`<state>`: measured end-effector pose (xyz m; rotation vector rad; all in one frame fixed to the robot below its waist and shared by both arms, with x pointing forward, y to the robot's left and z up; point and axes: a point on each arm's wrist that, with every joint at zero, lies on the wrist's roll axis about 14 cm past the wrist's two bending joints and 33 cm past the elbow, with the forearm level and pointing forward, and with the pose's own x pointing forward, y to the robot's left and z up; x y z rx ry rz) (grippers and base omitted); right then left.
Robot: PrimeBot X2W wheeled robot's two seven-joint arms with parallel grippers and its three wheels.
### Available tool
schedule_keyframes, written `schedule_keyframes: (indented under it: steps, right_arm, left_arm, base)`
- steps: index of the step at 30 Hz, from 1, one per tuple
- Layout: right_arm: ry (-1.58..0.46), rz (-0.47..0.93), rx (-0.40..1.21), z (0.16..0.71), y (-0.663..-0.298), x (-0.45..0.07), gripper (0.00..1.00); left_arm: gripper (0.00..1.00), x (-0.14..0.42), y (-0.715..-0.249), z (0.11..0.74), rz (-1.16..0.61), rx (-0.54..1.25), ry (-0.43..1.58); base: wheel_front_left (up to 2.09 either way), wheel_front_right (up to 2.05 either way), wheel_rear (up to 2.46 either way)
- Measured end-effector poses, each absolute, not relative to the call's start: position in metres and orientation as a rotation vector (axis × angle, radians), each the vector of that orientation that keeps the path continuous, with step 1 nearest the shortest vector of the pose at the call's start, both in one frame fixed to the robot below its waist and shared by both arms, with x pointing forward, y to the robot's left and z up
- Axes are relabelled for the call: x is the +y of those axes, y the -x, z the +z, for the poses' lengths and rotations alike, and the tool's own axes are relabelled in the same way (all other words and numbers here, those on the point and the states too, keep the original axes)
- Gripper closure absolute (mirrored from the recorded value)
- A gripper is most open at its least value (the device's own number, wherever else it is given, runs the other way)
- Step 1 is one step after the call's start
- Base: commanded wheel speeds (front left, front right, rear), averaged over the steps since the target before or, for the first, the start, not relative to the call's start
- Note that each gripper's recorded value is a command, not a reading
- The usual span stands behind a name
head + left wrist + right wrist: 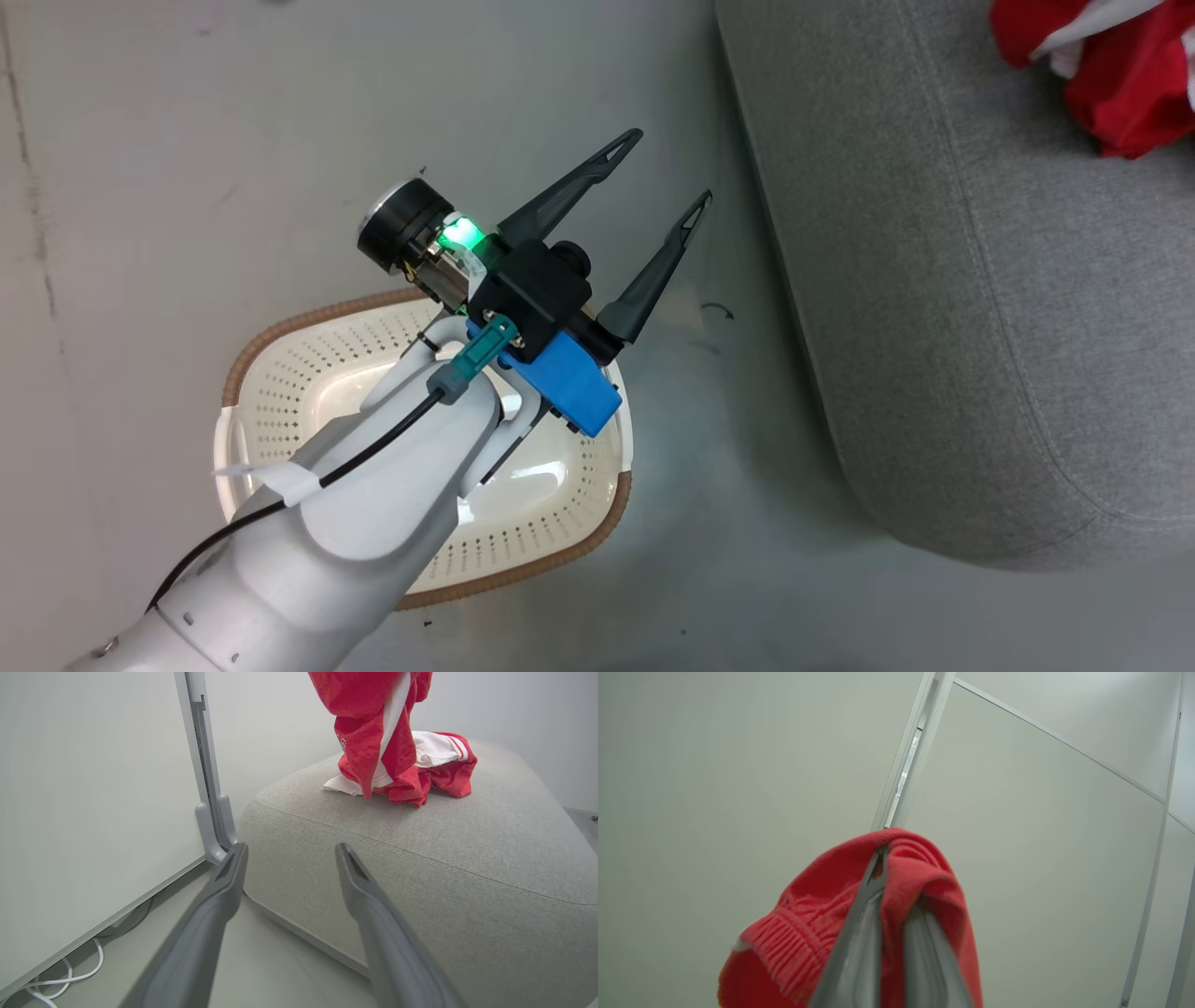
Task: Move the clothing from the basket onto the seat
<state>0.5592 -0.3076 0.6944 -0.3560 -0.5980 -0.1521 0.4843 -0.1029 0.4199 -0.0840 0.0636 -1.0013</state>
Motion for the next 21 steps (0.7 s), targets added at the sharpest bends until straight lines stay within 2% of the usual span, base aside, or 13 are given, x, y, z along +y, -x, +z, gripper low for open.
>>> schedule_keyframes:
  steps: [4, 12, 18, 21]
  right_arm:
    - [0.431, -0.195, -0.611, 0.707, -0.572, -0.332, 1.0]
    - [0.523, -0.335, -0.524, 0.706, -0.581, -0.403, 1.0]
    - [0.541, -0.355, -0.44, 0.679, -0.586, -0.416, 1.0]
    - [0.507, -0.362, -0.357, 0.64, -0.586, -0.419, 1.0]
  left_arm:
    - [0.0, -0.098, -0.49, 0.399, -0.996, 0.097, 0.084]
    - [0.0, -0.098, -0.493, 0.372, -1.005, 0.138, 0.094]
    - [0.0, -0.095, -0.496, 0.362, -1.0, 0.153, 0.093]
    - [0.0, -0.095, -0.497, 0.359, -1.0, 0.157, 0.094]
  base:
    - [0.0, 0.0, 0.0]
    - [0.0, 0.0, 0.0]
    - [0.0, 0.0, 0.0]
    - [0.0, 0.0, 0.0]
